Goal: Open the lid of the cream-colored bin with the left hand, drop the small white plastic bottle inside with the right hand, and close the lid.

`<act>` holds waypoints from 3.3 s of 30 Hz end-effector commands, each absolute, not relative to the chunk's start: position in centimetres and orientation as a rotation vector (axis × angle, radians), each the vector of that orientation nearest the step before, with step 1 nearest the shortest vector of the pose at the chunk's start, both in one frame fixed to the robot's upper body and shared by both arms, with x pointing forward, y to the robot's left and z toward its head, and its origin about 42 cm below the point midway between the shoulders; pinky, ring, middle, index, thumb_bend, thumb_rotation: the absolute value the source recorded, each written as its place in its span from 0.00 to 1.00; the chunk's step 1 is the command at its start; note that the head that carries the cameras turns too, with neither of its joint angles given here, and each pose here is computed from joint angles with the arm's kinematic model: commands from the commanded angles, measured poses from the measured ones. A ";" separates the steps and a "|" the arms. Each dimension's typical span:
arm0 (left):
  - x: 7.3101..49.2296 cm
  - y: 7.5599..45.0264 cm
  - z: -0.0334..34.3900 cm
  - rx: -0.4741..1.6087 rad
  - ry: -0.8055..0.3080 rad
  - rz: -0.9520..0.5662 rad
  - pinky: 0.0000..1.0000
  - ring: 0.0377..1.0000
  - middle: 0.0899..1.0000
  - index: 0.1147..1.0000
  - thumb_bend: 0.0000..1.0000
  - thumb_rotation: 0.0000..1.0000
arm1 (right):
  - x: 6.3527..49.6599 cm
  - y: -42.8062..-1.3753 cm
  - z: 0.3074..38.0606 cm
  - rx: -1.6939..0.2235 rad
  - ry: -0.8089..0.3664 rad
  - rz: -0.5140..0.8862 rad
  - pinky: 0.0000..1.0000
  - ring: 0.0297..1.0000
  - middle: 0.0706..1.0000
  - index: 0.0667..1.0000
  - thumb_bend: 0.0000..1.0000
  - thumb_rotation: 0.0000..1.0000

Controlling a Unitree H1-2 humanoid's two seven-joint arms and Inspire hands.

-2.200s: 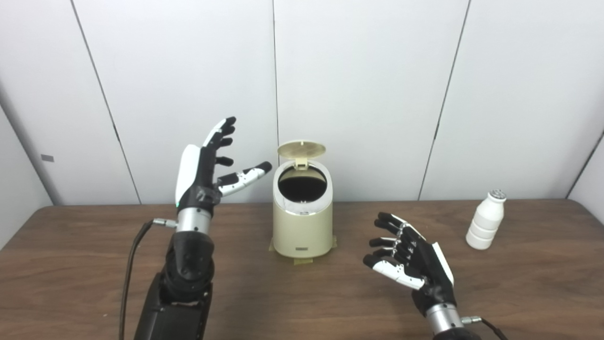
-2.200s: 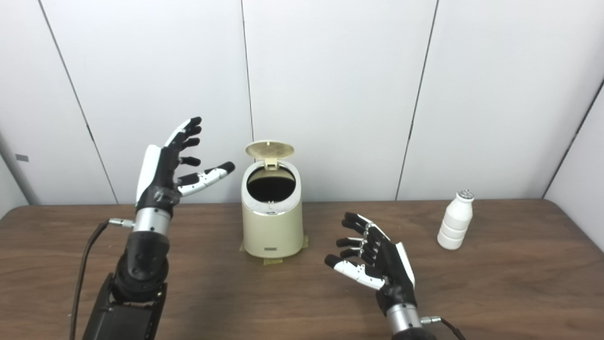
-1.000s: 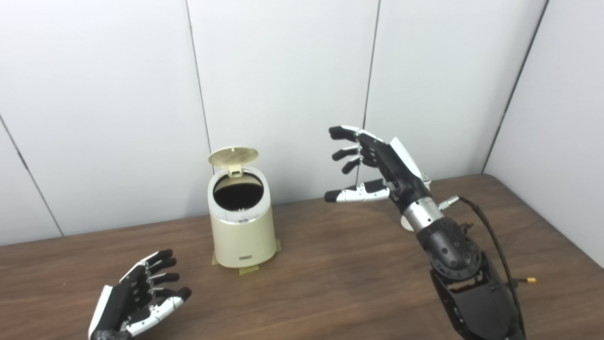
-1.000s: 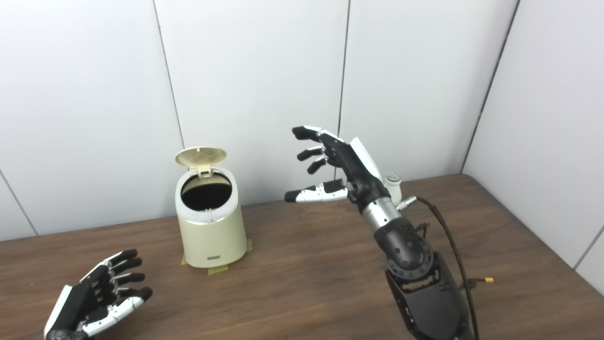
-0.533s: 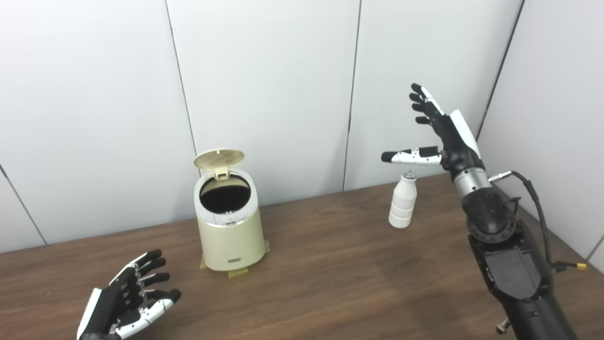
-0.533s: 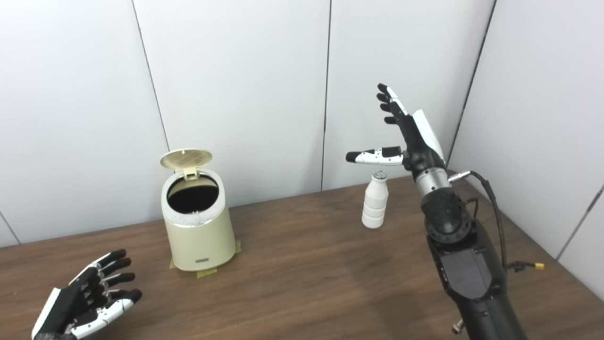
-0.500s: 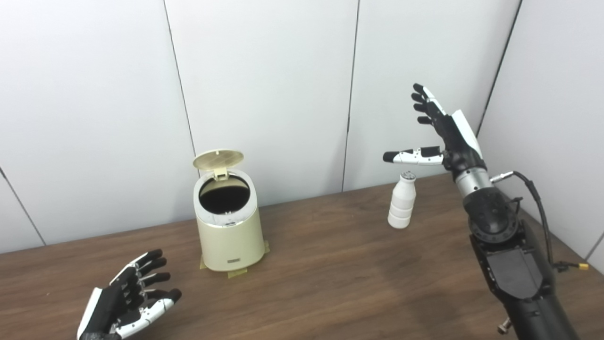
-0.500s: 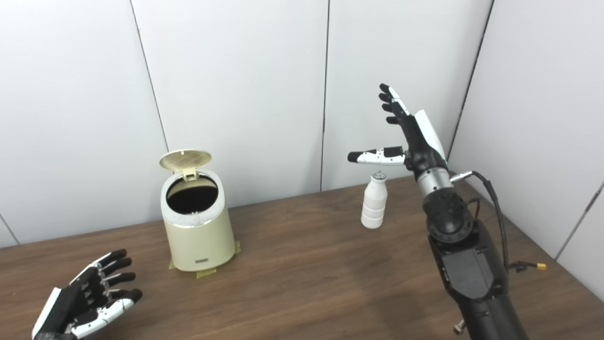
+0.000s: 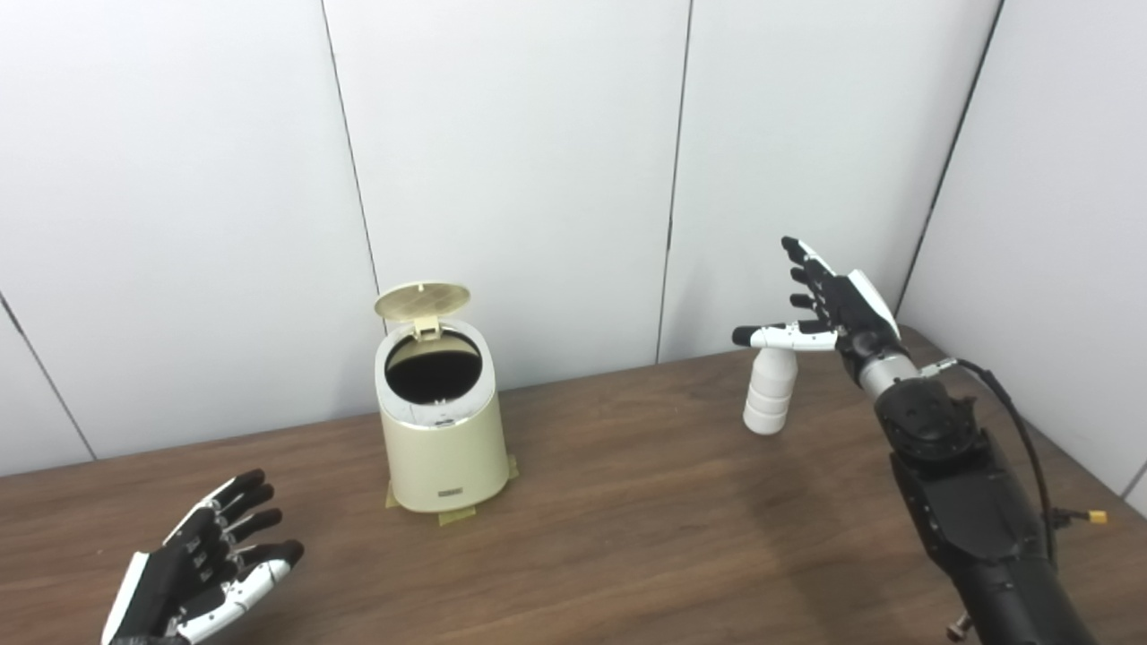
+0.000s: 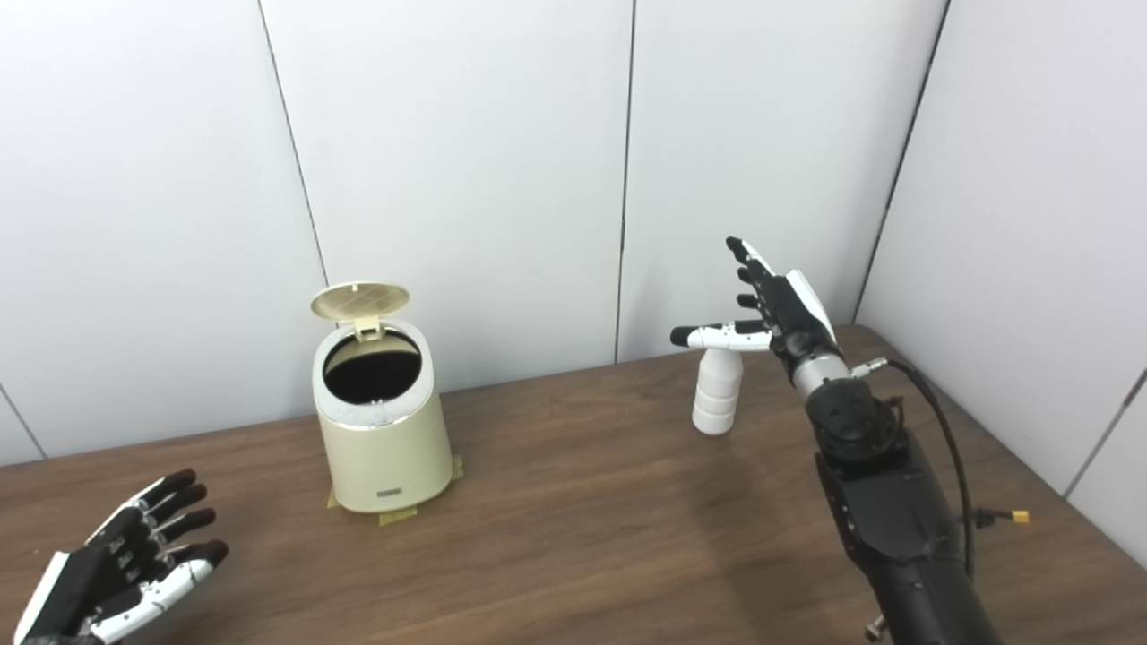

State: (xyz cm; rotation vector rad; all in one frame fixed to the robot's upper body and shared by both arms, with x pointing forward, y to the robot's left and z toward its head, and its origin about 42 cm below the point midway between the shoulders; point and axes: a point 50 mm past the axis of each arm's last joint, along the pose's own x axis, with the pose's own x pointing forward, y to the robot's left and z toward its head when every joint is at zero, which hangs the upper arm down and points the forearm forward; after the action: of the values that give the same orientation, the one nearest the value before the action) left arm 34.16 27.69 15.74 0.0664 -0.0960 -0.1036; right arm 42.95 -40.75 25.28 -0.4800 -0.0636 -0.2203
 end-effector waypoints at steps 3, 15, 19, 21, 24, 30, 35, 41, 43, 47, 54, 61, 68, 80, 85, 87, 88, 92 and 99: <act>34.9 27.6 18.3 0.062 -0.184 -0.117 0.65 0.78 0.81 0.83 0.59 0.00 | 43.1 -41.8 27.1 -0.506 -0.102 -0.217 0.85 0.96 1.00 1.00 0.88 0.22; 34.9 27.8 18.4 0.057 -0.181 -0.123 0.66 0.78 0.82 0.83 0.57 0.00 | 42.5 -41.7 24.1 -0.474 -0.031 -0.241 0.87 0.95 1.00 1.00 0.86 0.19; 34.9 27.8 18.5 0.044 -0.175 -0.130 0.66 0.79 0.82 0.83 0.57 0.00 | 42.4 -41.6 23.2 -0.448 -0.028 -0.262 0.85 0.93 0.98 0.99 0.86 0.18; 34.9 27.8 18.4 0.062 -0.178 -0.133 0.67 0.79 0.83 0.84 0.57 0.00 | 42.3 -41.5 22.7 -0.435 -0.011 -0.279 0.81 0.88 0.96 0.98 0.83 0.13; 34.9 28.0 18.4 0.088 -0.181 -0.133 0.65 0.78 0.82 0.84 0.57 0.00 | 42.3 -41.4 21.8 -0.432 -0.002 -0.294 0.81 0.86 0.94 0.96 0.81 0.11; 34.8 28.0 18.5 0.087 -0.177 -0.134 0.63 0.76 0.81 0.83 0.57 0.00 | 42.4 -41.2 20.5 -0.469 0.035 -0.309 0.79 0.84 0.91 0.94 0.83 0.15; 34.8 28.0 18.4 0.078 -0.178 -0.147 0.65 0.78 0.82 0.85 0.56 0.00 | 42.6 -40.8 19.7 -0.421 0.042 -0.302 0.75 0.81 0.87 0.89 0.80 0.08; 34.8 27.8 18.5 0.100 -0.185 -0.150 0.63 0.76 0.82 0.84 0.54 0.00 | 43.0 -40.5 19.1 -0.415 0.016 -0.308 0.73 0.78 0.83 0.83 0.79 0.02; 34.8 27.8 18.5 0.094 -0.183 -0.151 0.63 0.76 0.82 0.84 0.55 0.00 | 43.1 -40.4 18.9 -0.407 0.003 -0.314 0.70 0.77 0.83 0.82 0.78 0.01; 34.8 27.7 18.6 0.095 -0.185 -0.152 0.62 0.76 0.82 0.84 0.55 0.00 | 43.4 -40.1 18.7 -0.399 -0.025 -0.336 0.63 0.74 0.80 0.79 0.79 0.00; 34.8 27.6 18.5 0.127 -0.192 -0.148 0.60 0.74 0.80 0.83 0.55 0.00 | 44.2 -39.4 18.4 -0.373 -0.094 -0.418 0.44 0.54 0.59 0.68 0.66 0.00; 34.8 27.5 18.5 0.130 -0.190 -0.145 0.61 0.75 0.80 0.83 0.54 0.00 | 45.0 -39.1 17.8 -0.419 -0.131 -0.466 0.31 0.34 0.39 0.49 0.52 0.00; 34.9 27.5 18.6 0.136 -0.198 -0.151 0.60 0.74 0.81 0.83 0.54 0.00 | 44.9 -38.4 18.1 -0.425 -0.185 -0.481 0.31 0.34 0.39 0.48 0.52 0.00; 35.2 26.8 18.0 0.144 -0.202 -0.158 0.58 0.71 0.78 0.82 0.54 0.00 | 43.7 -32.7 24.8 -0.483 -0.450 -0.353 0.32 0.37 0.44 0.51 0.51 0.00; 35.4 26.4 17.7 0.154 -0.192 -0.151 0.59 0.71 0.78 0.80 0.57 0.00 | 43.7 -28.8 27.8 -0.507 -0.530 -0.233 0.34 0.38 0.45 0.49 0.52 0.00; 35.5 26.1 17.4 0.157 -0.192 -0.152 0.58 0.70 0.78 0.79 0.58 0.00 | 44.2 -27.5 28.7 -0.519 -0.554 -0.191 0.34 0.38 0.45 0.50 0.52 0.00; 35.5 26.1 17.3 0.150 -0.192 -0.152 0.58 0.70 0.78 0.79 0.58 0.00 | 44.5 -26.9 29.1 -0.523 -0.561 -0.170 0.33 0.38 0.45 0.50 0.51 0.00; 35.7 25.6 16.7 0.139 -0.203 -0.154 0.58 0.70 0.77 0.79 0.60 0.00 | 45.3 -24.6 30.6 -0.526 -0.577 -0.097 0.34 0.38 0.45 0.49 0.52 0.00; 35.7 24.6 16.1 0.130 -0.191 -0.142 0.61 0.69 0.75 0.78 0.65 0.00 | 45.6 -20.6 31.3 -0.495 -0.587 0.004 0.33 0.38 0.44 0.48 0.52 0.00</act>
State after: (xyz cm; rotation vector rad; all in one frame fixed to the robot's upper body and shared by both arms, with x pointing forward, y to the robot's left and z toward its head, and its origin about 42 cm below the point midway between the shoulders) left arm 34.54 25.15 13.95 0.1150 -0.0976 -0.1412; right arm 45.29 -21.49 28.35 -0.5049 -0.5057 -0.0040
